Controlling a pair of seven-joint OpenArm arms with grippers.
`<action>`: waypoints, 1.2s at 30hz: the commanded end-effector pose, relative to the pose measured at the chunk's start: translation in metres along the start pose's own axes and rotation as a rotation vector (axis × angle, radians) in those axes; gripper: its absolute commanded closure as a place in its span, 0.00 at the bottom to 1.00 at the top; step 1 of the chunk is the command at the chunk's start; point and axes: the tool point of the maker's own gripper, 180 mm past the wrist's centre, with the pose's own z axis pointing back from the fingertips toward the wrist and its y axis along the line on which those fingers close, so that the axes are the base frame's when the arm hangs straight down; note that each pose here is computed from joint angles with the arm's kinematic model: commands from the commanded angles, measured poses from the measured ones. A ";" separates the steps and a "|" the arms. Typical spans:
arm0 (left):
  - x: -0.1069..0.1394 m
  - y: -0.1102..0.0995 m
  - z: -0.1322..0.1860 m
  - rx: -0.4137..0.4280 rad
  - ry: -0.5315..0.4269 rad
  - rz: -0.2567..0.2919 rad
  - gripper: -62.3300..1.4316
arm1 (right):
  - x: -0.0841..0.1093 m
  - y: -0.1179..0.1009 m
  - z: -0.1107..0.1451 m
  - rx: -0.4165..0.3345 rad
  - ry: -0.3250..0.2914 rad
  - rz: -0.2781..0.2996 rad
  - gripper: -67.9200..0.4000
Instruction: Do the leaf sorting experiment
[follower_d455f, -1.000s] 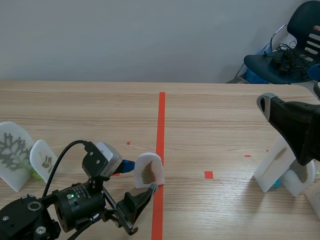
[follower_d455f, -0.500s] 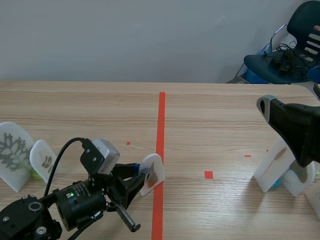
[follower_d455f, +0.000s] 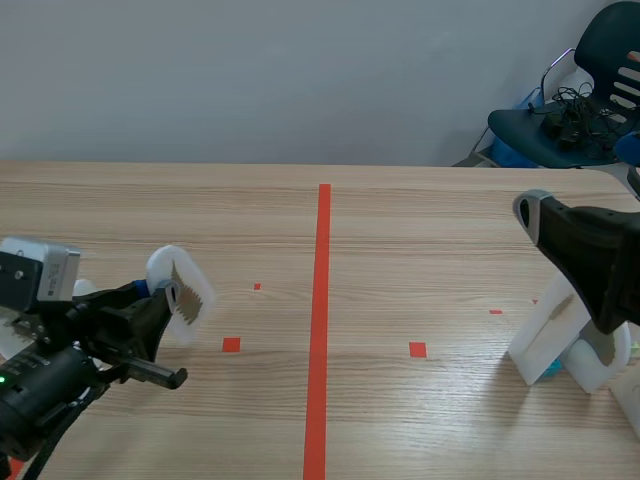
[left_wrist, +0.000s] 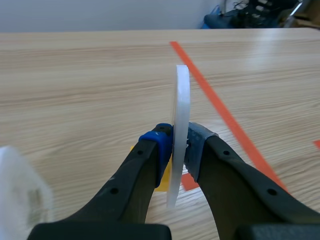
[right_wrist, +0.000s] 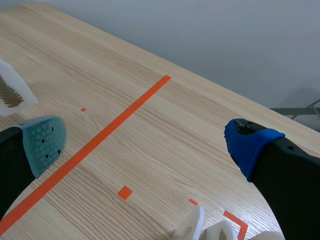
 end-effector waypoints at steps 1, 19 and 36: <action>0.004 0.009 -0.001 0.032 -0.024 0.003 0.91 | 0.006 -0.002 -0.001 -0.003 -0.026 -0.002 0.00; -0.023 0.084 0.013 0.253 0.034 0.005 0.91 | 0.006 -0.002 -0.001 -0.002 -0.027 -0.002 0.00; 0.040 0.063 0.029 0.075 -0.081 -0.029 0.32 | 0.006 -0.002 -0.001 -0.002 -0.026 -0.002 0.00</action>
